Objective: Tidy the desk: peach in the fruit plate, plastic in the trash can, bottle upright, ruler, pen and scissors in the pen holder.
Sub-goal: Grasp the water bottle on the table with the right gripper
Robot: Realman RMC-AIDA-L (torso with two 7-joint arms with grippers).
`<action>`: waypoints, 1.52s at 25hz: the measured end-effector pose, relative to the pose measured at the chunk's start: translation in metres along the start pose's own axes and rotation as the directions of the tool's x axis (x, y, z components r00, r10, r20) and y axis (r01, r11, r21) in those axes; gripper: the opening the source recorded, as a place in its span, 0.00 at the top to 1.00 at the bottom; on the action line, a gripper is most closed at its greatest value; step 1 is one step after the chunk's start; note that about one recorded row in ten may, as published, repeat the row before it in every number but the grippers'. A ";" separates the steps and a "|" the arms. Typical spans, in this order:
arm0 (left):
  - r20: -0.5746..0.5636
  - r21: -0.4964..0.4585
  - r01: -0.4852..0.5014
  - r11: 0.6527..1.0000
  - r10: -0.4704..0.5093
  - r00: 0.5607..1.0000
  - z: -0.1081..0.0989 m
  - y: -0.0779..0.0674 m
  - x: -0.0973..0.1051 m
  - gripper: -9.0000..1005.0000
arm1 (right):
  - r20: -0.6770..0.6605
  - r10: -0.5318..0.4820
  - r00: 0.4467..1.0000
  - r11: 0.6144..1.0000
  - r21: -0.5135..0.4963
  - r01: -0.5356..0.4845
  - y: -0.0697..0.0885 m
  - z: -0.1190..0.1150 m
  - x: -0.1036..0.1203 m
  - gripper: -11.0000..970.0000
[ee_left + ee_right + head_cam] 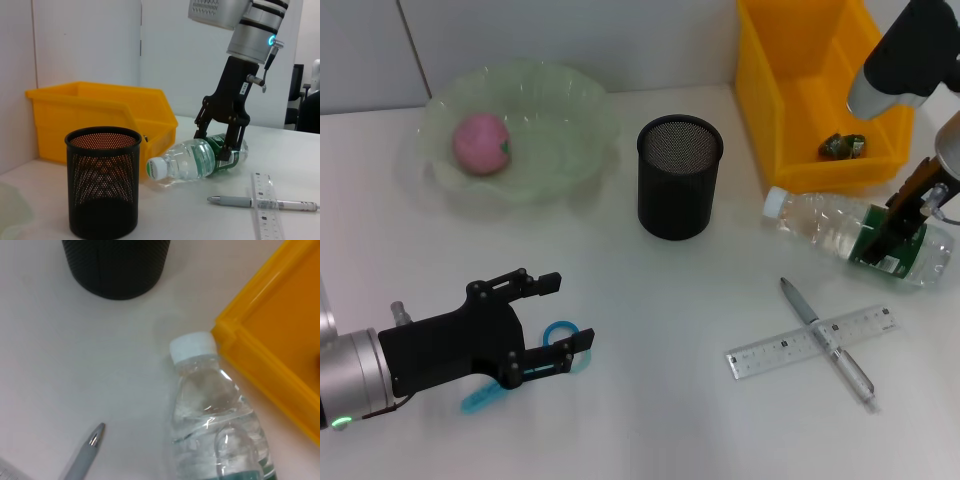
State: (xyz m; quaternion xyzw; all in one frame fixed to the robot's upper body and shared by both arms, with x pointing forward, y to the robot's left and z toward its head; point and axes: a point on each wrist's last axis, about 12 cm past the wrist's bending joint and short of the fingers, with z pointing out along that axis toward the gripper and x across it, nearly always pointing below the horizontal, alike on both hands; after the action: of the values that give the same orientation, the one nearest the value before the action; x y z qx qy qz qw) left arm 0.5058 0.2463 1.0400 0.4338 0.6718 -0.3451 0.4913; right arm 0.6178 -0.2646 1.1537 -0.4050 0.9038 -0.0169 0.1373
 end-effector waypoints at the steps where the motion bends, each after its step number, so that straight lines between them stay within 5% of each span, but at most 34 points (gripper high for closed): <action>1: 0.000 0.000 0.000 1.000 0.000 1.000 0.000 0.000 0.000 0.22 | -0.001 0.001 1.000 1.000 0.000 -0.001 0.000 0.001 0.000 0.14; 38: -0.001 0.006 -0.004 1.000 0.004 1.000 0.001 0.000 -0.001 0.22 | -0.011 0.009 1.000 1.000 -0.017 -0.009 0.003 0.029 0.000 0.14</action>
State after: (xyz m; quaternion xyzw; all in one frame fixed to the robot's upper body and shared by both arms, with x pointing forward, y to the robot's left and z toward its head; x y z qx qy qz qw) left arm 0.5069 0.2450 1.0407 0.4370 0.6702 -0.3459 0.4901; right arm 0.6230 -0.2598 1.1255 -0.4021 0.9064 -0.0111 0.1291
